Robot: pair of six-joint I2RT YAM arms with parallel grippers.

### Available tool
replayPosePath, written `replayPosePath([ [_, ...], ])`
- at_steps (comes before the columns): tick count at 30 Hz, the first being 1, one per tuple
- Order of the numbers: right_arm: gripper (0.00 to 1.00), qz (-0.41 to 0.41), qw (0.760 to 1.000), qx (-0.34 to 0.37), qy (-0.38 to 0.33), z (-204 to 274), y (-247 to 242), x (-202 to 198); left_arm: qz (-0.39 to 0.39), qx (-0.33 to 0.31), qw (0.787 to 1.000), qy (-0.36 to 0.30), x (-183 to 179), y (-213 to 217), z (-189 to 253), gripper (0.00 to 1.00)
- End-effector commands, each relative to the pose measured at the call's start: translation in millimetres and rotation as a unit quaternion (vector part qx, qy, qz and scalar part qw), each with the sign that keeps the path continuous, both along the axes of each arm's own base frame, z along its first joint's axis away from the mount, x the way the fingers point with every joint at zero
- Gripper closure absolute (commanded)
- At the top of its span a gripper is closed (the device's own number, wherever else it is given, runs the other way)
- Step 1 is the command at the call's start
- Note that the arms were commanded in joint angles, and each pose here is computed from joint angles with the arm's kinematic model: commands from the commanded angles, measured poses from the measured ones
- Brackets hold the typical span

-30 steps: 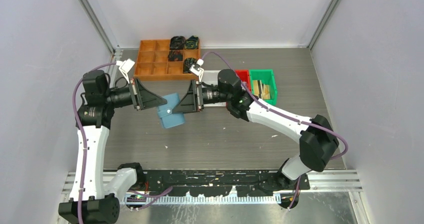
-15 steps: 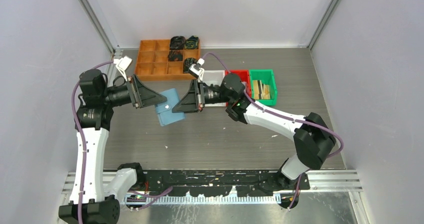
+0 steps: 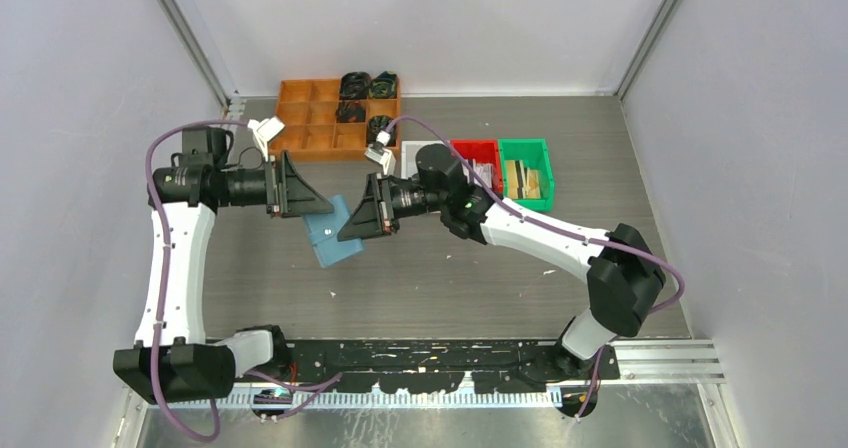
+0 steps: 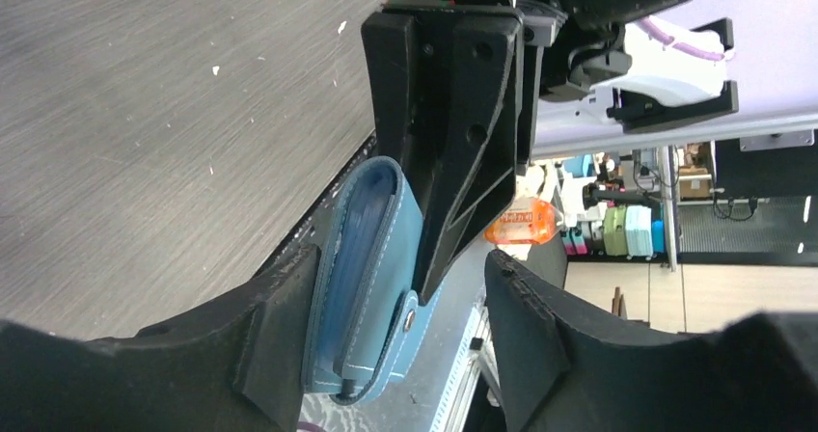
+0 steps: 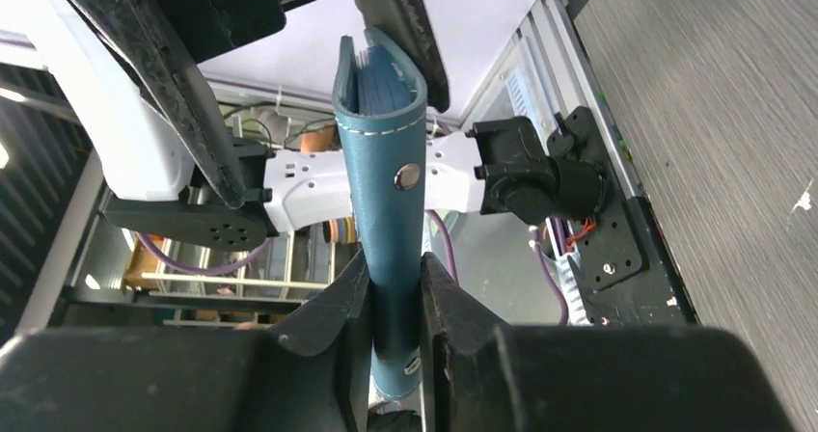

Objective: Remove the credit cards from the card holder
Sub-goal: Pick up the card holder from the center of the board.

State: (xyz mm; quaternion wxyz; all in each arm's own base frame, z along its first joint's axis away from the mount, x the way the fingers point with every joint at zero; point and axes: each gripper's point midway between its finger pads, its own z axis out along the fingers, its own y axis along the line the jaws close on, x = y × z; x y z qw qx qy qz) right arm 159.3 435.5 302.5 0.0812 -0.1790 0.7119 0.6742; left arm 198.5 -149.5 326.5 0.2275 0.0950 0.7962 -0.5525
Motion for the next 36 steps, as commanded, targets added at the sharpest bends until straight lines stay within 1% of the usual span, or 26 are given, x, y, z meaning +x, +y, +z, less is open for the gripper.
replayPosePath([
  [1, 0.99, 0.017, 0.998, 0.021, -0.051, 31, -6, -9, -0.028, -0.023, 0.998, -0.042, -32, -5, 24, 0.42],
  [4, 0.99, 0.025, 0.998, 0.021, -0.054, 31, -7, -12, -0.018, -0.029, 0.997, -0.062, -30, -6, 28, 0.56],
  [6, 0.99, 0.028, 0.997, 0.019, -0.064, 34, -9, -13, -0.018, -0.031, 0.997, -0.067, -33, -7, 30, 0.62],
  [13, 0.99, 0.047, 0.993, 0.023, -0.102, 55, -12, -18, -0.015, -0.025, 0.996, -0.084, -37, -7, 34, 0.78],
  [18, 0.99, 0.054, 0.993, 0.018, -0.103, 53, -12, -19, -0.014, -0.023, 0.995, -0.095, -43, -7, 36, 0.86],
  [23, 0.99, 0.052, 0.993, 0.013, -0.109, 49, -17, -19, -0.010, -0.016, 0.994, -0.105, -46, -7, 35, 0.96],
  [26, 0.99, 0.044, 0.993, 0.014, -0.112, 50, -19, -15, -0.004, -0.008, 0.994, -0.106, -42, -5, 31, 0.95],
  [27, 0.99, 0.043, 0.993, 0.015, -0.112, 51, -19, -13, -0.004, -0.005, 0.994, -0.105, -42, -5, 29, 0.91],
  [29, 0.99, 0.041, 0.993, 0.016, -0.113, 53, -20, -10, -0.003, -0.003, 0.995, -0.100, -41, -5, 25, 0.68],
  [30, 0.99, 0.039, 0.993, 0.016, -0.114, 53, -21, -9, -0.003, -0.001, 0.995, -0.098, -41, -4, 23, 0.63],
  [31, 0.99, 0.039, 0.992, 0.017, -0.115, 54, -21, -7, -0.003, -0.001, 0.995, -0.096, -42, -4, 22, 0.61],
  [33, 0.99, 0.037, 0.992, 0.018, -0.119, 55, -22, -5, -0.006, 0.002, 0.995, -0.099, -43, -4, 20, 0.62],
  [36, 0.99, 0.036, 0.992, 0.019, -0.120, 56, -24, -1, -0.007, 0.003, 0.995, -0.100, -45, -4, 19, 0.75],
])
